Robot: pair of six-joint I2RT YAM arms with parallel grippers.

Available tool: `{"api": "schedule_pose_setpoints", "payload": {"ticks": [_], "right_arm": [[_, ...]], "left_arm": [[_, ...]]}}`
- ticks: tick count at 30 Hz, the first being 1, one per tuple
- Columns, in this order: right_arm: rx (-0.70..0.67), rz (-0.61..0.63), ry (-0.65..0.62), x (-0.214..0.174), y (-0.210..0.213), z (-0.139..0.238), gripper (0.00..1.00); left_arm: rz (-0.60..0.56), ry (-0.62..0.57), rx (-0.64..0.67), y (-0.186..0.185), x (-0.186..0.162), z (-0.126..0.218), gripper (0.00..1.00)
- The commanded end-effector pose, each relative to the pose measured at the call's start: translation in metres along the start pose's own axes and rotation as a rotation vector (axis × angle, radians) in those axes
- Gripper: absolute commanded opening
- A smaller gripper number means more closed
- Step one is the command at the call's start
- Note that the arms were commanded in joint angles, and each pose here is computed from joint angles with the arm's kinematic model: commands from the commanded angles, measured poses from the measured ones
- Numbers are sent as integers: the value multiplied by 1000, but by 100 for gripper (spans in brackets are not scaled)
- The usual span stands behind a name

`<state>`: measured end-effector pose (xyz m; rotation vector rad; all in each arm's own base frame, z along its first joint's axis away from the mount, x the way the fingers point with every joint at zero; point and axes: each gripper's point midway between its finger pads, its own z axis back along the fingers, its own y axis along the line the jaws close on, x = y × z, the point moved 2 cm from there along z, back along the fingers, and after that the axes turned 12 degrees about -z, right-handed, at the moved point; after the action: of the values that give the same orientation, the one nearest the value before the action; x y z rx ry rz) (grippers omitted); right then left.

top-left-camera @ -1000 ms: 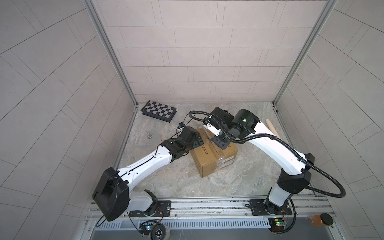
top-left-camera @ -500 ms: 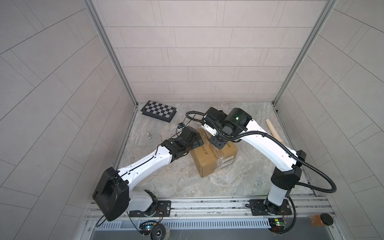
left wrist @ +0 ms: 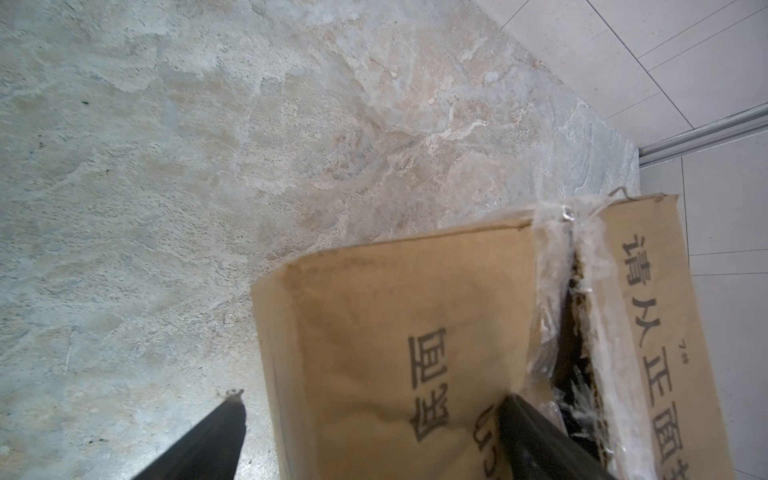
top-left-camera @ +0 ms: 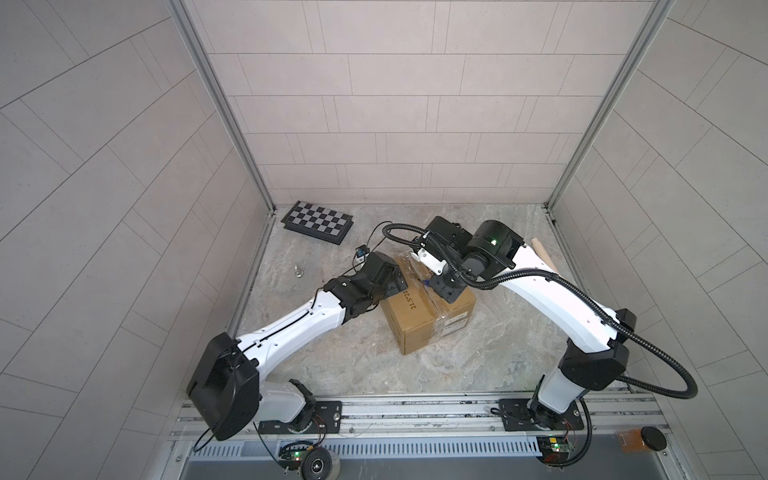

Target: Unpack the express box

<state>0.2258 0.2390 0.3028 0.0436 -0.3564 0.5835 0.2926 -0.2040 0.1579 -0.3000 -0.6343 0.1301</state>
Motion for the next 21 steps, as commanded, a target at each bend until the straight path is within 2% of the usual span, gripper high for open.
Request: {"api": "schedule_pose_setpoints", "payload": {"ticks": [1, 8, 12, 15, 21], "right_arm": [[100, 30, 176, -42, 17, 7, 0], [87, 40, 172, -18, 26, -17, 0], [66, 25, 228, -12, 31, -31, 0], [102, 20, 224, -14, 38, -27, 0], [85, -2, 261, -35, 27, -6, 0]], "left_arm": [[-133, 307, 384, 90, -80, -18, 98], [-128, 284, 351, 83, -73, -17, 98], [-124, 269, 337, 79, -69, -14, 98], [-124, 270, 338, 79, -69, -15, 98], [-120, 282, 382, 89, -73, -15, 98]]}}
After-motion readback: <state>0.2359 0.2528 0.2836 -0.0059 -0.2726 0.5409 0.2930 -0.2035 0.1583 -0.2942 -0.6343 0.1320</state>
